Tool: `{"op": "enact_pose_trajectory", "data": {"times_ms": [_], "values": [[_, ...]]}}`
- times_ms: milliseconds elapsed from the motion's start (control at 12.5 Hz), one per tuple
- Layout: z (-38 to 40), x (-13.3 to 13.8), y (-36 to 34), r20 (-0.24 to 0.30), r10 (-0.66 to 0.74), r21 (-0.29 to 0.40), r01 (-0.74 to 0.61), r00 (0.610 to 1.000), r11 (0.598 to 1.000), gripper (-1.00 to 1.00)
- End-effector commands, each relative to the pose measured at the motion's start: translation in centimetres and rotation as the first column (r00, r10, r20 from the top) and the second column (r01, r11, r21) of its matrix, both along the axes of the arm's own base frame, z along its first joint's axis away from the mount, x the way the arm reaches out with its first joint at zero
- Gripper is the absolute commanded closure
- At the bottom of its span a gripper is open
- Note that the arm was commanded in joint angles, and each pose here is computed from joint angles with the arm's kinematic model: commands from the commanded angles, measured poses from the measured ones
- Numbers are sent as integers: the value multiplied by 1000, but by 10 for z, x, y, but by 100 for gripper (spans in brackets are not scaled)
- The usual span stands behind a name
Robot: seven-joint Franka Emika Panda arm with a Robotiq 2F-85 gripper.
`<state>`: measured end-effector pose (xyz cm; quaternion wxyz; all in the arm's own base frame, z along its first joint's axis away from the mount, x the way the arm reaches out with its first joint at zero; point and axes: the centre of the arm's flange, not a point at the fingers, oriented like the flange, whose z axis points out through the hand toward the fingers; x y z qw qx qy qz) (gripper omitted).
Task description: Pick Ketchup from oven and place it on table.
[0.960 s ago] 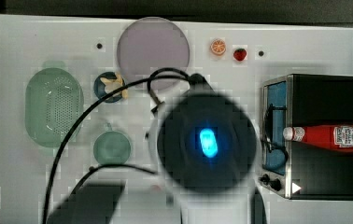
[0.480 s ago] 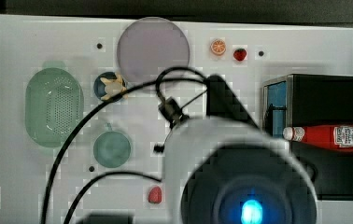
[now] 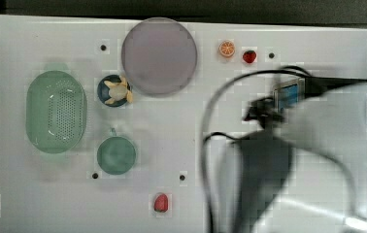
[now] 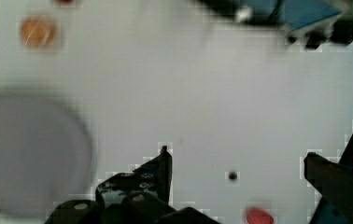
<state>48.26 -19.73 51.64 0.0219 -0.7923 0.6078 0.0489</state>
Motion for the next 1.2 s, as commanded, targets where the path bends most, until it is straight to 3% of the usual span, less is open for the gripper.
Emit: {"op": "enact_pose_trajectory", "data": {"times_ms": [80,240,400,640,960,1200], "values": [[2,-16,-75,65,-166,-29,168,984,985,-100],[-22,-16,-128,136,-251,-93,265,958,960,-100],[-42,-18,-160,165,-296,-141,320,941,937,-100],[-68,-27,-187,119,-344,-168,360,931,918,-100],[-76,-25,-216,131,-352,-214,373,927,903,-100],[-105,-16,-220,115,-278,-206,297,954,933,-100]]}}
